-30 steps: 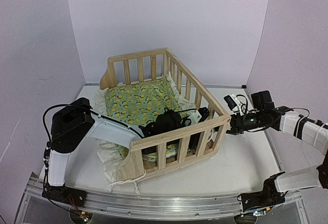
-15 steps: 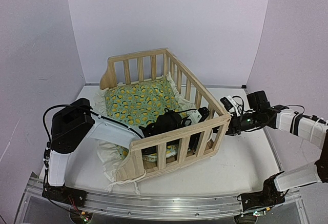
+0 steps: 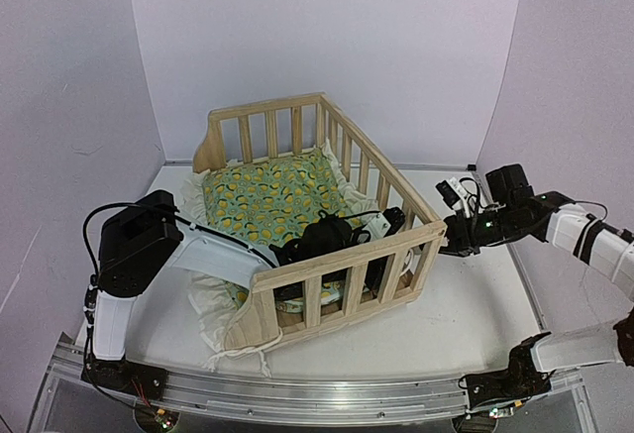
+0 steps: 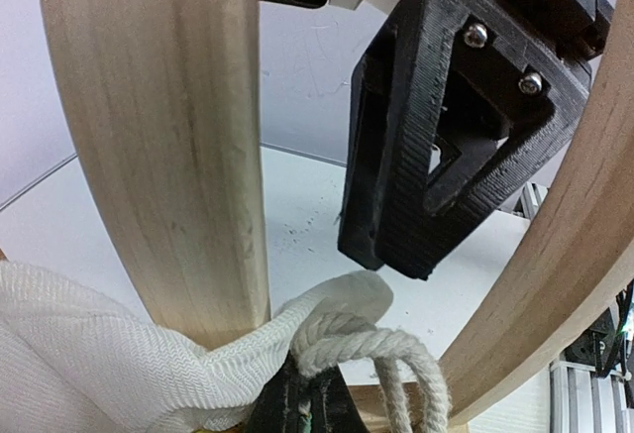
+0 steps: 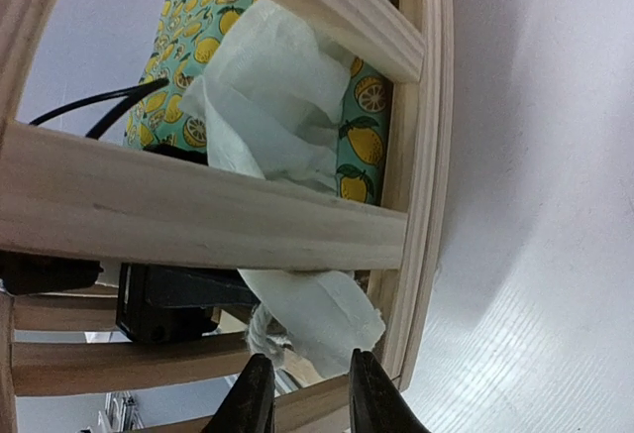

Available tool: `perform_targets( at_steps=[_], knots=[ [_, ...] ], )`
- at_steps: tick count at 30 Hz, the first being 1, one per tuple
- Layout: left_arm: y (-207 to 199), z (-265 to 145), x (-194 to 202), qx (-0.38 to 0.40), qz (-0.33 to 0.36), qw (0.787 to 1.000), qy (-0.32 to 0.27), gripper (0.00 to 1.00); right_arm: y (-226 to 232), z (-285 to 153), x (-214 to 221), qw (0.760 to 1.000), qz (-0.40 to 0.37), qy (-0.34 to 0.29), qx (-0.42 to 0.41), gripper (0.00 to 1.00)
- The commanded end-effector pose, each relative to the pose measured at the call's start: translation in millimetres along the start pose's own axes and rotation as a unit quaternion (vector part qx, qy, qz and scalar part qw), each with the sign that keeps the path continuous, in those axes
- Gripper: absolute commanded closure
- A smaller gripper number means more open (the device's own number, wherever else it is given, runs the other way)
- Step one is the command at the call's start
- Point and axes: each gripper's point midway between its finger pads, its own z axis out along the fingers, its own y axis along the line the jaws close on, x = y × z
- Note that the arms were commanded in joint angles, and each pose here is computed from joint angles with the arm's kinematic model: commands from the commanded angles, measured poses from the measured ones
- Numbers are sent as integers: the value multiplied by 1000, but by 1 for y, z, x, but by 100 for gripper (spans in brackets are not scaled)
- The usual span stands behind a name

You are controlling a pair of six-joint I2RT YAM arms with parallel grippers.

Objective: Set up the pet bed

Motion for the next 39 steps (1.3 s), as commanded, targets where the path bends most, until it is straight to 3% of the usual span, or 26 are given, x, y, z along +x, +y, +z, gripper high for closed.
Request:
perform_targets(
  at_steps=[1,2,5,10,14,17,21,31,39],
  knots=[
    [35,-5,-39,-72,-5,996,-58,100,19,0,9,999,-3,22,-50,79],
    [36,-5,-38,-73,-4,996,-57,100,20,0,9,998,-1,24,-54,84],
    [37,-5,-37,-76,-1,995,-57,100,23,-5,8,999,-6,16,-48,86],
    [38,-6,-38,-81,1,995,-57,100,11,-10,15,1000,8,26,4,76],
    [37,-6,-40,-76,-3,995,-59,100,16,-3,20,999,1,43,-19,70],
    [35,-4,-41,-71,-4,996,-60,100,26,11,26,995,-7,65,-73,73],
    [35,-5,-42,-69,-6,996,-61,100,24,19,21,994,-17,66,-84,81],
    [33,-6,-43,-64,-7,996,-62,100,19,27,13,995,-14,50,-88,83],
    [36,-7,-41,-75,-2,995,-59,100,24,25,24,992,-19,54,-109,66]
  ],
)
